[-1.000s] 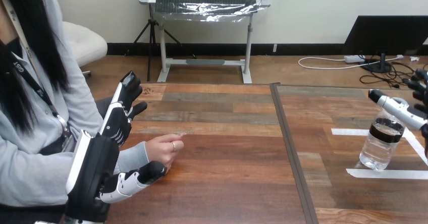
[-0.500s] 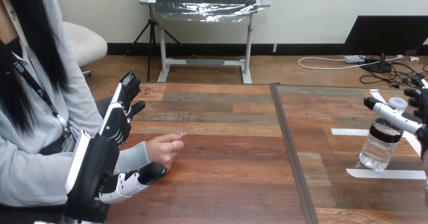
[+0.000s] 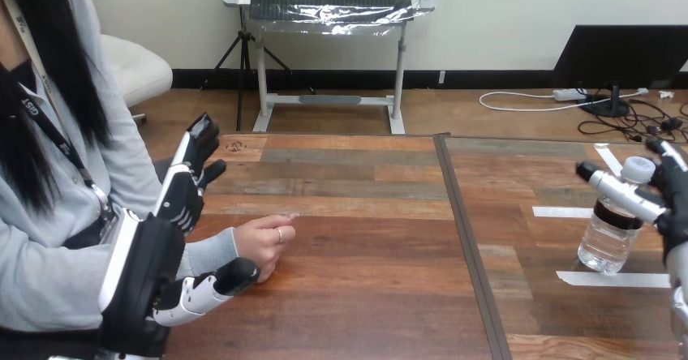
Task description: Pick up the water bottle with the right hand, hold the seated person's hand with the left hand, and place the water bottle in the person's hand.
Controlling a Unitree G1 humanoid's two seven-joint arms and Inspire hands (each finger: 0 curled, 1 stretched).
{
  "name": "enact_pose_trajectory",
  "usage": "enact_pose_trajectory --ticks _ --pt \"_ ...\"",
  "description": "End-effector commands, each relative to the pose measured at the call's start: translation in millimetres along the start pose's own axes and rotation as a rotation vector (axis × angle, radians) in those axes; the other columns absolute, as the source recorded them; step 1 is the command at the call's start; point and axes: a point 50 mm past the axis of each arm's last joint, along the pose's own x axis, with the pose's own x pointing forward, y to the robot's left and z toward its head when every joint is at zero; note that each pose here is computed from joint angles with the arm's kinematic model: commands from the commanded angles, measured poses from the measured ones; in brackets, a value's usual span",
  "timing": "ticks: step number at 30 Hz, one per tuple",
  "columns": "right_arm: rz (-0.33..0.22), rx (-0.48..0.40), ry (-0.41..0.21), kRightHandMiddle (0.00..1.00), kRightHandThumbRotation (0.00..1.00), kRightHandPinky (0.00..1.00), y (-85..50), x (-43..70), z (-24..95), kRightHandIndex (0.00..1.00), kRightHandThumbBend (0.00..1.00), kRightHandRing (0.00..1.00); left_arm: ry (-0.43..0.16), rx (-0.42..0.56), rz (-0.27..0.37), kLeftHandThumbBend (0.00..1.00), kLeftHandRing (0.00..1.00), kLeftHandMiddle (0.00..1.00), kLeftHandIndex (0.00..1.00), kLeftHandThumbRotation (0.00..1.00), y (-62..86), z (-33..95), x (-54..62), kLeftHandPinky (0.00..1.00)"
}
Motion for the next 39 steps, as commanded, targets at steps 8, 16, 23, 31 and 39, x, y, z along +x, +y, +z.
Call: enact_pose_trajectory --ticks 8,16,23,31,39 --pt "0.037 0.039 -0.008 0.89 0.3 0.86 11.5 3.7 8.9 0.94 0.81 0.9 -0.084 0.039 0.004 1.0 0.97 0.99 0.97 0.72 5.7 10.2 12.7 0.91" --pt "0.05 0.001 0.015 0.89 0.33 0.84 15.6 1.6 3.6 0.93 0.81 0.89 -0.088 0.038 -0.001 1.0 0.97 0.99 0.97 0.72 6.8 11.6 12.3 0.91" --pt "0.059 0.015 0.026 0.88 0.31 0.83 18.6 -0.4 -0.3 0.93 0.79 0.88 -0.083 0.04 0.006 1.0 0.96 0.99 0.97 0.72 8.2 12.9 11.5 0.9" --pt "0.066 0.033 0.049 0.88 0.29 0.82 23.0 -2.2 -4.5 0.92 0.8 0.88 -0.088 0.042 0.01 1.0 0.95 0.98 0.96 0.71 9.6 14.3 10.6 0.89" --pt "0.081 0.052 0.06 0.88 0.28 0.83 26.3 -4.0 -7.5 0.92 0.8 0.88 -0.087 0.045 0.01 1.0 0.95 0.97 0.96 0.7 11.1 15.4 9.3 0.89"
